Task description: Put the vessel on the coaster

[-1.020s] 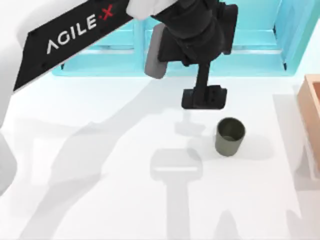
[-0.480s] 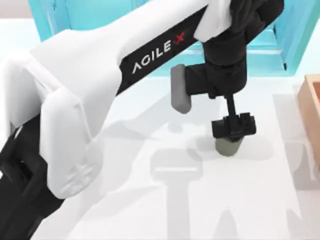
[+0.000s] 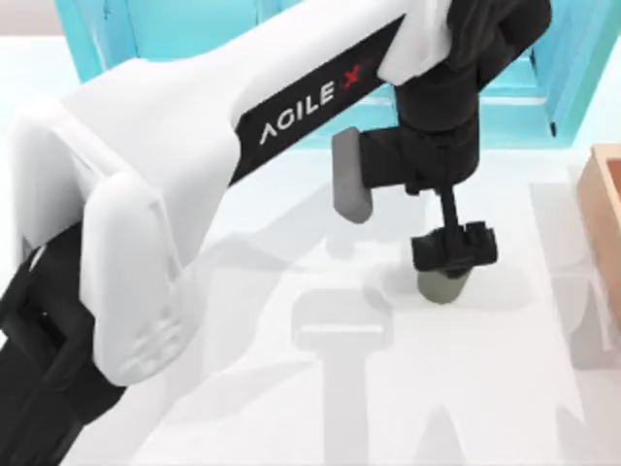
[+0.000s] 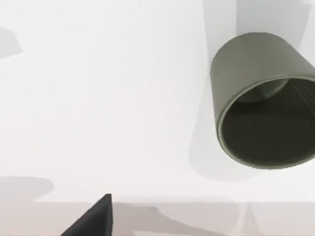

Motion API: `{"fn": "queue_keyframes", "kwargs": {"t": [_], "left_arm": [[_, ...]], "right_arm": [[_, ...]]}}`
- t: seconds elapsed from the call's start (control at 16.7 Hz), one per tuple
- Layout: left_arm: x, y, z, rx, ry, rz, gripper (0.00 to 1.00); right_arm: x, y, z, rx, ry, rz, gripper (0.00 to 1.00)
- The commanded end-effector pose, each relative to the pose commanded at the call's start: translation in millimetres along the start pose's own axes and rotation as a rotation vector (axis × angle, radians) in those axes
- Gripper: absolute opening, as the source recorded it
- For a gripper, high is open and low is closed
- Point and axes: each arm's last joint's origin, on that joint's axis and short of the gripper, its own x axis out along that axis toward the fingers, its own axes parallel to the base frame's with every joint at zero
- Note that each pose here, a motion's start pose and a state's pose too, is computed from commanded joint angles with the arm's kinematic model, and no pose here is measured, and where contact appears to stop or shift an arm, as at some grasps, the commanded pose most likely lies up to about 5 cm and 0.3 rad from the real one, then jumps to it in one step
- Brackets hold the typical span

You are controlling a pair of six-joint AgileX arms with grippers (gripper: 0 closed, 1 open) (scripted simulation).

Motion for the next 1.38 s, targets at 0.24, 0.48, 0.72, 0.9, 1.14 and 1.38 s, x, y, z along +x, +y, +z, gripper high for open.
{"fn": "queue_keyframes", "kwargs": {"t": [0.24, 0.48, 0.72, 0.9, 1.14, 1.38], "left_arm": [[41.5, -1.9, -2.9, 0.002, 0.002, -0.002, 1.00], [87.6, 0.5, -1.8, 0.002, 0.004, -0.003, 1.00], [95.2, 1.8, -1.2, 0.001, 0.001, 0.000, 1.00], [95.2, 1.8, -1.2, 0.001, 0.001, 0.000, 0.85], [95.2, 1.8, -1.2, 0.001, 0.001, 0.000, 0.55], [95.2, 1.8, -1.2, 0.001, 0.001, 0.000, 0.25]], "right_arm": [[0.0, 0.0, 0.0, 0.000, 0.000, 0.000, 1.00], [0.0, 0.0, 0.0, 0.000, 0.000, 0.000, 1.00], [0.0, 0.0, 0.0, 0.000, 0.000, 0.000, 1.00], [0.0, 0.0, 0.0, 0.000, 0.000, 0.000, 1.00], [0.0, 0.0, 0.0, 0.000, 0.000, 0.000, 1.00], [0.0, 0.0, 0.0, 0.000, 0.000, 0.000, 1.00]]}}
